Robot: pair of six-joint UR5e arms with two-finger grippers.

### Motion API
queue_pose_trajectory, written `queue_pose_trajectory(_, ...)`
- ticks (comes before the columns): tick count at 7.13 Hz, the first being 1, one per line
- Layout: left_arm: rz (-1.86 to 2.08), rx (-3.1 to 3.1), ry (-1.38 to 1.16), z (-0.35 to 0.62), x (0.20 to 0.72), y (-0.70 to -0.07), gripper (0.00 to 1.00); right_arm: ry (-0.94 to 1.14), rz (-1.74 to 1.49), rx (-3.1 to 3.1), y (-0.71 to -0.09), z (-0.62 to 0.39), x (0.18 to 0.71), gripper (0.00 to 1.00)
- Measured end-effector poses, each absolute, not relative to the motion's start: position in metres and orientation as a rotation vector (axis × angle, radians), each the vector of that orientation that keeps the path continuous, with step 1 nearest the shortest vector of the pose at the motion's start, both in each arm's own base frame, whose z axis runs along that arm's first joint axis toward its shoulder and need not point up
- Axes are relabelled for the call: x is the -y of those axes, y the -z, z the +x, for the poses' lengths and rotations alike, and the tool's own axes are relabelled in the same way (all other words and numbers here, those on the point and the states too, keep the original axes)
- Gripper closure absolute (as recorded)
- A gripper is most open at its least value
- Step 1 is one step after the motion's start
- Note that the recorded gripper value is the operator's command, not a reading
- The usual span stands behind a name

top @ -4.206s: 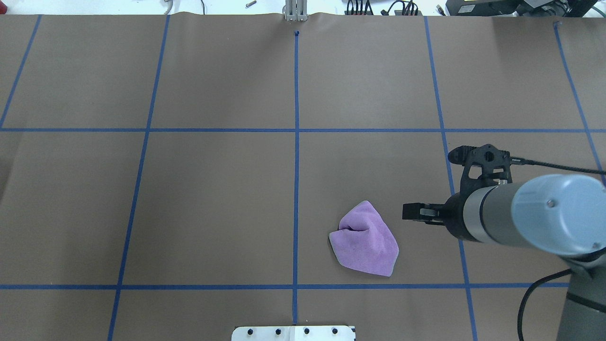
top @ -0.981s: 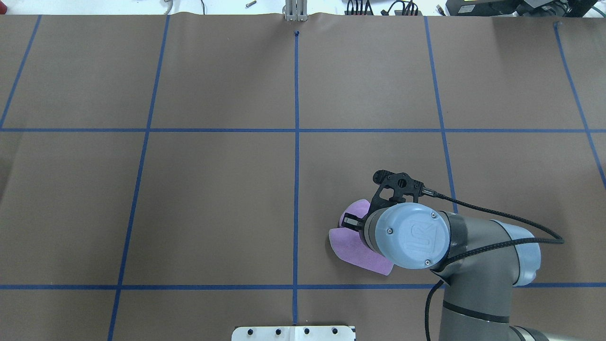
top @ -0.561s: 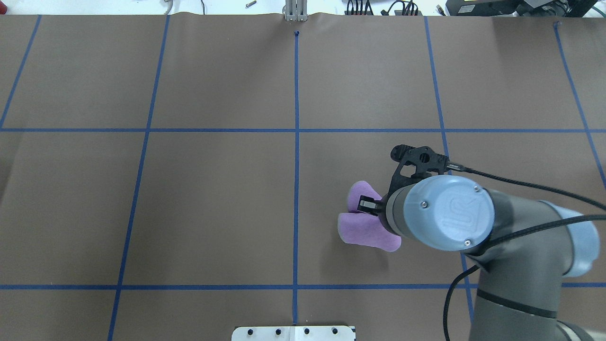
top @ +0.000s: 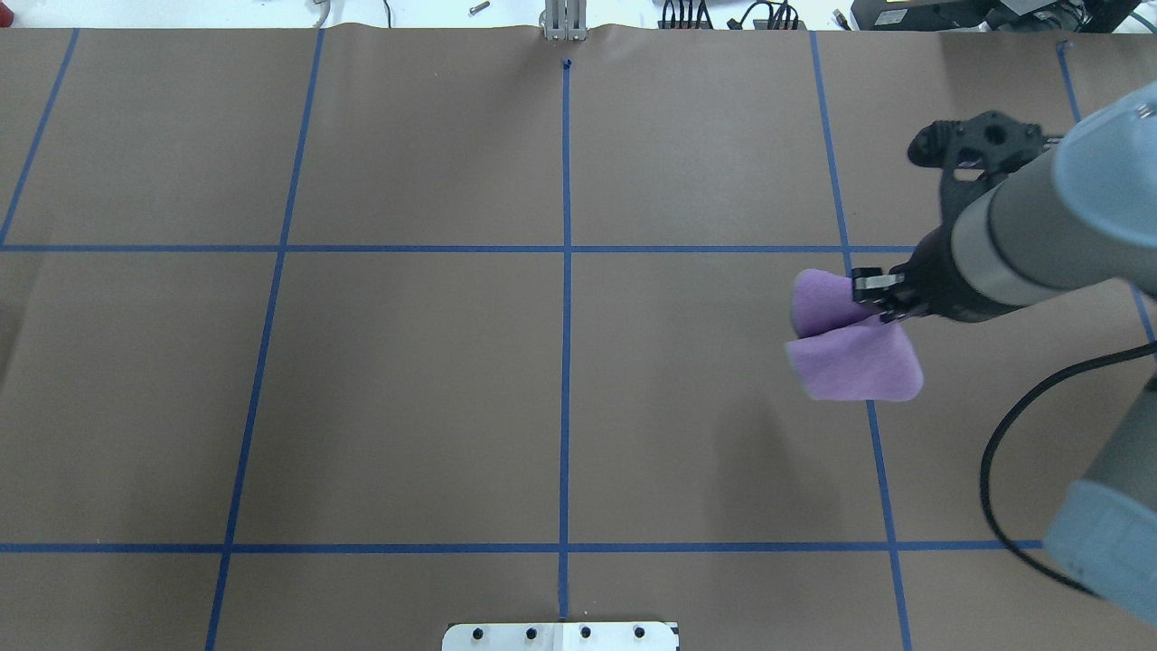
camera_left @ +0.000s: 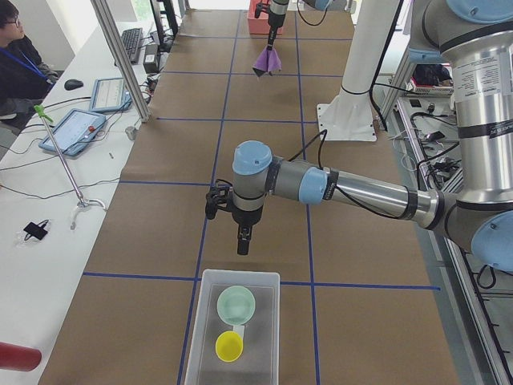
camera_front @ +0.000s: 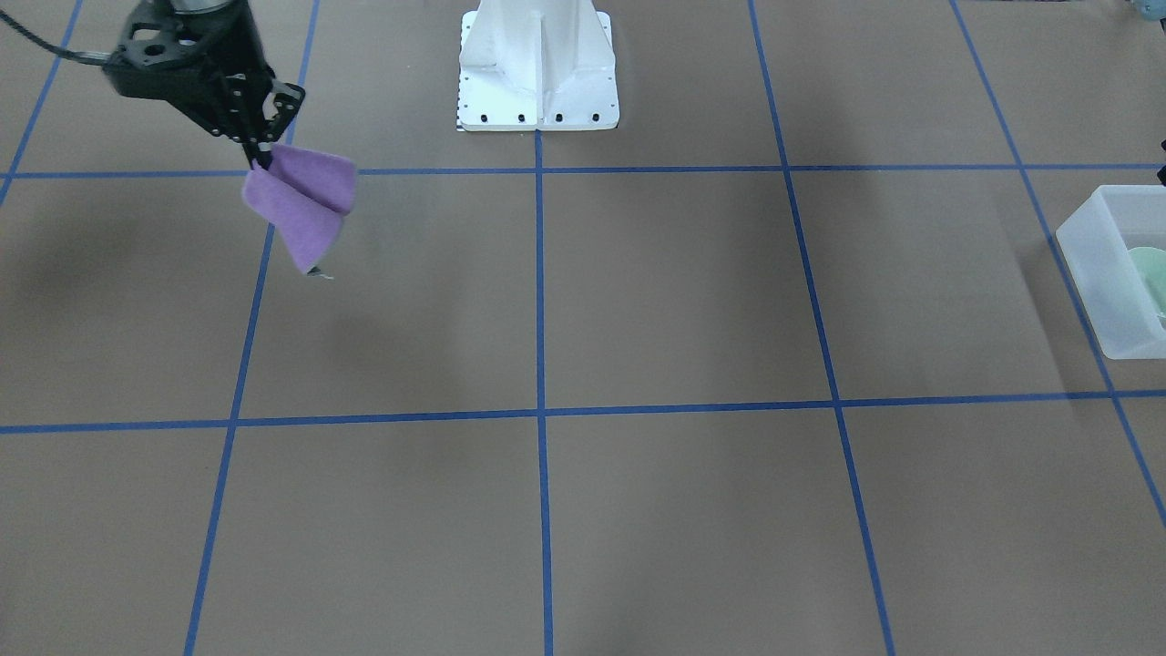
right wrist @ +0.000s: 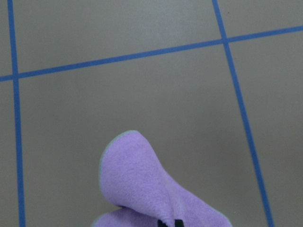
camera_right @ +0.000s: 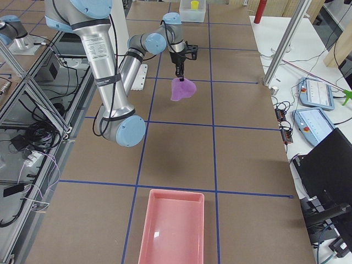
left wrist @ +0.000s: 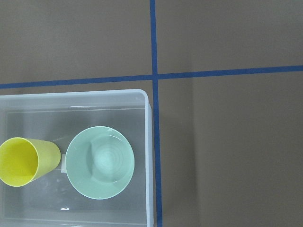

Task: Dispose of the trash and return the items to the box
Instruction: 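Lift the purple cloth with the right gripper toward the pink bin, then lower the purple cloth into the pink bin and open the right gripper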

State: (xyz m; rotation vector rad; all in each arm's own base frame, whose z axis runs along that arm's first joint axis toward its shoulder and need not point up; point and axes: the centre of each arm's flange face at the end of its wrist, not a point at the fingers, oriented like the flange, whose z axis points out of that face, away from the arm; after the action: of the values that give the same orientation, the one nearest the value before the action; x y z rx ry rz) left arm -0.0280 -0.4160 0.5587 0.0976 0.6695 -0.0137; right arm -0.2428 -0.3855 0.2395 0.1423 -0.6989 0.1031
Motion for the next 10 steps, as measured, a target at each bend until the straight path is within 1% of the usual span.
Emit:
queue_pose_trajectory(3, 0.08, -0.673, 0.017, -0.027, 0.411, -0.566, 0.02, 0.067, 0.133, 0.624, -0.344, -0.083, 0.424, 1.0)
queue_pose_trajectory(6, 0.075, -0.673, 0.017, -0.027, 0.409, -0.568, 0.02, 0.171, 0.087, 0.638, -0.478, 0.06, 0.449, 1.0)
queue_pose_trajectory(8, 0.073, -0.673, 0.017, -0.027, 0.408, -0.569, 0.02, 0.201, 0.062, 0.666, -0.556, 0.131, 0.445, 1.0)
queue_pose_trajectory(10, 0.071, -0.673, 0.017, -0.027, 0.407, -0.569, 0.02, 0.207, 0.061, 0.705, -0.637, 0.178, 0.433, 1.0)
